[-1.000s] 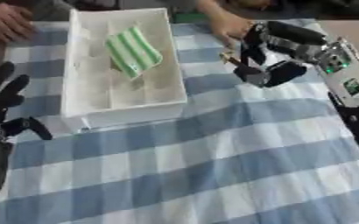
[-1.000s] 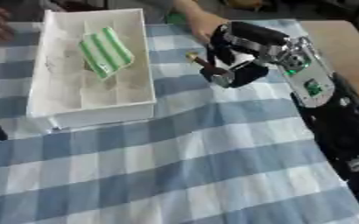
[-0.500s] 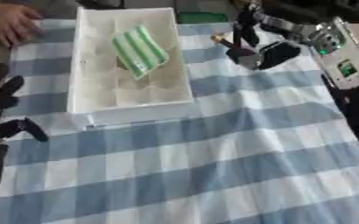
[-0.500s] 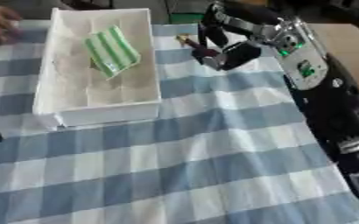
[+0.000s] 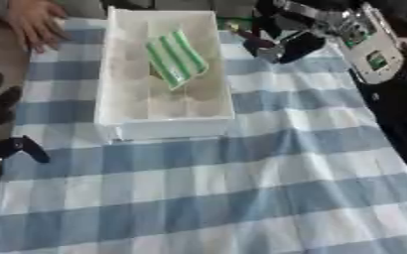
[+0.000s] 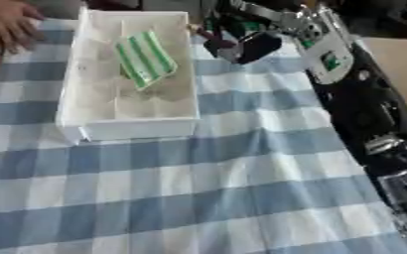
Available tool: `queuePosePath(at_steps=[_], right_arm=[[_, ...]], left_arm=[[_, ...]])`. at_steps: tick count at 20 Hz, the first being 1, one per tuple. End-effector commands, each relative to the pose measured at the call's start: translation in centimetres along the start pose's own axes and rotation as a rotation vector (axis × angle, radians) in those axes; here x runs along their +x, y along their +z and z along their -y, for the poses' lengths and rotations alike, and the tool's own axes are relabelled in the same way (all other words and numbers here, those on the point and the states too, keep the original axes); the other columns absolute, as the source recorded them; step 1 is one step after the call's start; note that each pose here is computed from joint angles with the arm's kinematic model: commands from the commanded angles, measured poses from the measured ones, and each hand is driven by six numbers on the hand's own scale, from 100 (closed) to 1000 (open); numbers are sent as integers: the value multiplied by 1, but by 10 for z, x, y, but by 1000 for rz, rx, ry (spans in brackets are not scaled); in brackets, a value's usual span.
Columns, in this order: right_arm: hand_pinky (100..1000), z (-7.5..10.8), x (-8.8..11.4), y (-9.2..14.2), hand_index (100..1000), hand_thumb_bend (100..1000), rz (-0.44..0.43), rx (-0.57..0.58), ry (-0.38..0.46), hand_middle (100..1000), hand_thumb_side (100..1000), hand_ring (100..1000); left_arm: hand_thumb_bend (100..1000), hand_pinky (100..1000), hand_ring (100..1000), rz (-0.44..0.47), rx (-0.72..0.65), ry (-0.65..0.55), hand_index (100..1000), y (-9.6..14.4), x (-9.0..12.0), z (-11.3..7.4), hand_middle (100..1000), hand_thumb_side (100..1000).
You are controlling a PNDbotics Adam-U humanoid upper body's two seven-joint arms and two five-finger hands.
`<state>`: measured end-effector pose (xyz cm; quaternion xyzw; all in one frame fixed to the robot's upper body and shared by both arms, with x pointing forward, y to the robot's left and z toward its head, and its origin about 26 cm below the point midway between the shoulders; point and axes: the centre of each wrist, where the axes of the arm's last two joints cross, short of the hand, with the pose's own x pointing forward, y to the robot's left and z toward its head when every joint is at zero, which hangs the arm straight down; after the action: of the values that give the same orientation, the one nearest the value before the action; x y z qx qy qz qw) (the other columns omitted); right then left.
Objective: Pick up objects on the table and place them in the box.
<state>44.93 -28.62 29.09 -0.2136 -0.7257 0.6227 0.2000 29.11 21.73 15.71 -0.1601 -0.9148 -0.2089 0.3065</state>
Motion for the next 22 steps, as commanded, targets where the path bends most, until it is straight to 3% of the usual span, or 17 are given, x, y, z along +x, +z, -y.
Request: queuePosePath(at_steps=[1,8,9,10,11,12,13,17,18,22], right_arm=[[268,10,2,-12,483,100,134,140,134,268,172,310],[290,-11,6,-37,497,100,155,217,231,283,212,322],[341,-14,5,-38,576,100,150,224,244,334,270,363],[341,-20,4,-39,576,100,137,245,263,334,270,363],[422,-24,3,-40,746,100,129,256,281,476,322,449],[785,-27,2,-39,1000,100,122,273,307,872,646,795],[886,-28,1,-38,1000,100,119,277,328,936,700,874],[919,-21,1,-32,1000,100,126,140,351,955,690,899],[924,-17,2,-30,1000,100,128,78,343,958,647,901],[913,-11,5,-21,1000,100,119,-87,300,950,624,889]], left_arm=[[197,472,1000,54,-17,13,793,-9,6,1,988,714],[195,474,1000,115,-22,52,794,-17,8,2,983,704],[194,474,1000,117,-23,55,794,-17,8,2,983,703],[194,474,1000,120,-24,58,794,-18,8,2,983,703],[194,474,1000,122,-24,60,794,-18,8,2,983,703],[193,474,1000,120,-24,60,794,-17,8,2,984,705],[193,473,1000,119,-24,59,794,-17,8,2,984,706],[193,473,1000,113,-24,55,794,-16,8,1,985,707],[193,473,1000,110,-23,54,793,-15,8,1,986,709],[191,473,1000,105,-21,47,794,-14,7,1,985,710]])
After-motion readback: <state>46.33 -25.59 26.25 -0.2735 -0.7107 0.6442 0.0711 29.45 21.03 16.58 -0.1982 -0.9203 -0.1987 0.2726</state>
